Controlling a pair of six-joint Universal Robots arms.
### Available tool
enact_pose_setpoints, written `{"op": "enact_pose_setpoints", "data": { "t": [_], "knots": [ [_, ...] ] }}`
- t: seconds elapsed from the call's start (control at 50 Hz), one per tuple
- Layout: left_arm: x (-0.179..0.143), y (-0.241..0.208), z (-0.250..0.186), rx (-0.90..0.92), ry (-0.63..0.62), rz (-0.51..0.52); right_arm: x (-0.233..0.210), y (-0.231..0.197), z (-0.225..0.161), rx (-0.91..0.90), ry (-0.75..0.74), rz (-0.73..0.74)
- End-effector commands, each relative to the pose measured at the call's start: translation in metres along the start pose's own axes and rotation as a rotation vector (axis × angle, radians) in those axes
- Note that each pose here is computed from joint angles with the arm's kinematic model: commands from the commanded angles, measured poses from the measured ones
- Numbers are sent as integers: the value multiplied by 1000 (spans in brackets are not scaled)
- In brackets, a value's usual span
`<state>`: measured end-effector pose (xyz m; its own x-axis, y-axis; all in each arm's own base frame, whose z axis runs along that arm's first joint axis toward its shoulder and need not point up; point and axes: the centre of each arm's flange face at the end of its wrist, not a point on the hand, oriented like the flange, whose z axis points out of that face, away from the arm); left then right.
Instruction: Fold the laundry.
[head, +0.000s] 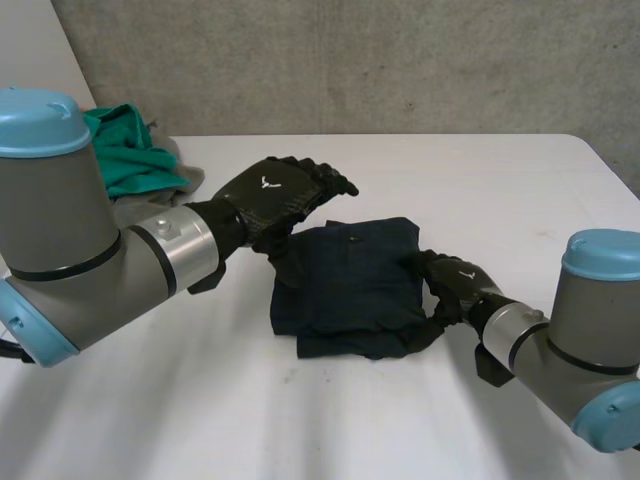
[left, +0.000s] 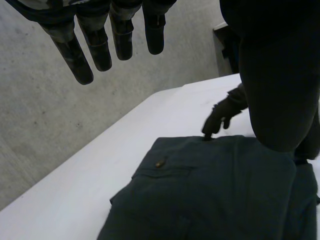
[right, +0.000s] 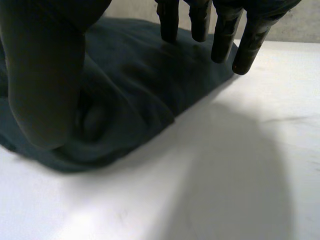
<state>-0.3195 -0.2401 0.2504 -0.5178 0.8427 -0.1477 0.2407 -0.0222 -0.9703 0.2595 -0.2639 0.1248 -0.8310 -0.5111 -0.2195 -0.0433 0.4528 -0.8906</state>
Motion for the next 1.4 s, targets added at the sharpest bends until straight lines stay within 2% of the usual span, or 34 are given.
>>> {"op": "enact_pose_setpoints", "data": {
  "t": [0.02, 0.24, 0.4, 0.48, 0.72, 0.82, 0.94, 1.06, 1.26, 1.4],
  "knots": [
    [3, 4, -2, -14, -3, -4, -13, 1, 17, 41, -51, 129],
    [2, 1, -4, -7, -6, -1, -27, 8, 45, 57, -78, 106],
    [4, 6, -5, -21, -1, -7, -12, -8, 60, 139, 54, 83],
    [3, 6, -5, -20, -2, -6, -2, -24, 65, 191, 98, 9],
    [-1, -1, -1, 18, -14, 15, 98, -83, 113, 349, 361, -166],
    [-2, -7, 0, 38, -18, 25, 163, -110, 126, 387, 510, -200],
    [-2, -10, 1, 50, -20, 31, 215, -114, 137, 356, 568, -227],
    [-3, -9, 3, 50, -18, 34, 258, -117, 126, 364, 612, -256],
    [-5, -12, 7, 61, -23, 43, 273, -124, 120, 374, 623, -330],
    [-5, -12, 6, 61, -24, 39, 290, -127, 115, 378, 710, -434]
  ]
}}
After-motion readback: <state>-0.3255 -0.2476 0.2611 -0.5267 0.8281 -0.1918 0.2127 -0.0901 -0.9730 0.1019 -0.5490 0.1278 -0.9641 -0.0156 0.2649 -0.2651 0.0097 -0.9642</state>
